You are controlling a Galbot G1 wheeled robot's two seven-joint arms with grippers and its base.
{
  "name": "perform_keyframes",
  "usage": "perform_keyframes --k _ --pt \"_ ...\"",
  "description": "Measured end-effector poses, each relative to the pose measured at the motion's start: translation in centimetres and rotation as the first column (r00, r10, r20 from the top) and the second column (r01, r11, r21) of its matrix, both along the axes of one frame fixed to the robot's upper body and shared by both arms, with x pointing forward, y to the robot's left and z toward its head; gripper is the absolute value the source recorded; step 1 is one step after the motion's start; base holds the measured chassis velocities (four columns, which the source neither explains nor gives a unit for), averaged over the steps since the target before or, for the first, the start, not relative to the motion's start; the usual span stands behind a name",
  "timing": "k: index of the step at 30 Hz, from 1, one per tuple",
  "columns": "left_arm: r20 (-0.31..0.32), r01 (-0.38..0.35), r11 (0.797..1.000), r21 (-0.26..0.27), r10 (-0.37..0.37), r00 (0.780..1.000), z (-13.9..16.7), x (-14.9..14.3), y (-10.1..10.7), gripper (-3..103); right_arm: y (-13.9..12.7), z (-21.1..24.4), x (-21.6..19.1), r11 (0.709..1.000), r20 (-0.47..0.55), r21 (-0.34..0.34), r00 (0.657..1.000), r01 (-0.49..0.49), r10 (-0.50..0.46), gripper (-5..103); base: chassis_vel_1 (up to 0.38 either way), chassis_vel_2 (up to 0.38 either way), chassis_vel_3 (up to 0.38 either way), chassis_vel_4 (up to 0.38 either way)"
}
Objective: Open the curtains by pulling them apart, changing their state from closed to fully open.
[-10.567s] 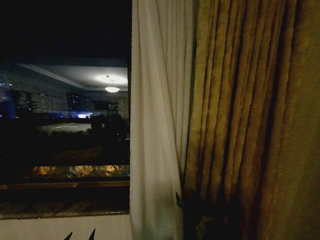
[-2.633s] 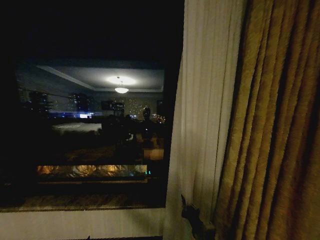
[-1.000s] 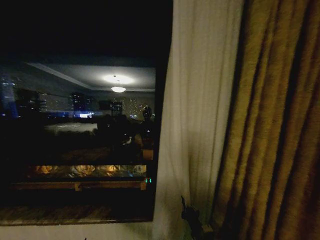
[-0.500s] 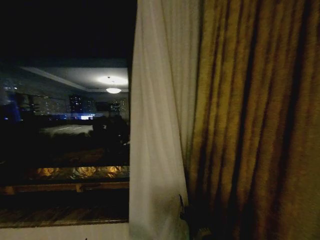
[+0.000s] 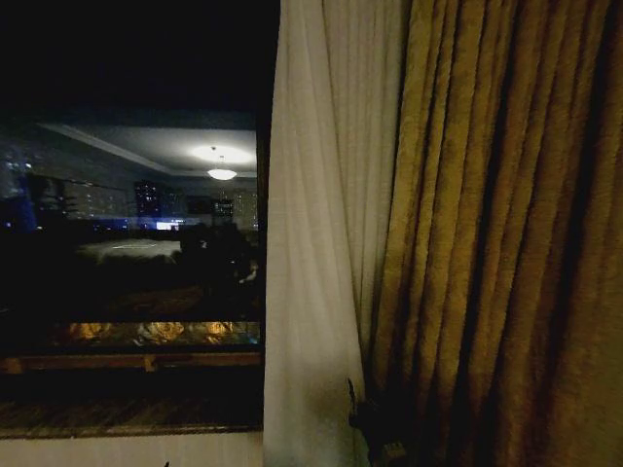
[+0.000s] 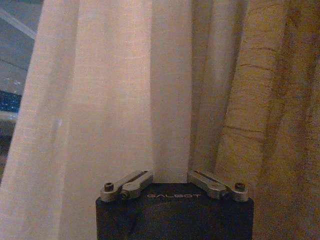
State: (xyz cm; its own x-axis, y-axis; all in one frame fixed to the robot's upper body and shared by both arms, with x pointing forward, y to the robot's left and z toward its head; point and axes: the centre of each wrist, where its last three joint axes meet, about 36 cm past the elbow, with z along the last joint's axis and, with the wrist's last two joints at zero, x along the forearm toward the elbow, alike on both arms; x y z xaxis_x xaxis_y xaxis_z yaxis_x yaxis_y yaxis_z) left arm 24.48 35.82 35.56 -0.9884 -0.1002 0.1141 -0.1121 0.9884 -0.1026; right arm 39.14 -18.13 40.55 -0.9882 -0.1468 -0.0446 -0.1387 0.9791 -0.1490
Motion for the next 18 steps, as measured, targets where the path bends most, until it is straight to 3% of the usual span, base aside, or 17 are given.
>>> perform_keyframes --k 13,18 --pt "-0.005 0.002 1.000 0.007 -0.002 1.000 -0.2 0.2 0.5 100 1.2 -0.4 0.3 0.999 -0.010 -0.012 0.999 -0.043 0.043 0 0.133 0.130 -0.133 -0.127" --pt "-0.006 0.005 1.000 0.008 -0.005 1.000 -0.1 0.1 0.5 100 0.0 -0.4 1.2 0.999 -0.040 0.001 0.999 0.035 -0.035 0 0.034 0.018 -0.028 -0.032"
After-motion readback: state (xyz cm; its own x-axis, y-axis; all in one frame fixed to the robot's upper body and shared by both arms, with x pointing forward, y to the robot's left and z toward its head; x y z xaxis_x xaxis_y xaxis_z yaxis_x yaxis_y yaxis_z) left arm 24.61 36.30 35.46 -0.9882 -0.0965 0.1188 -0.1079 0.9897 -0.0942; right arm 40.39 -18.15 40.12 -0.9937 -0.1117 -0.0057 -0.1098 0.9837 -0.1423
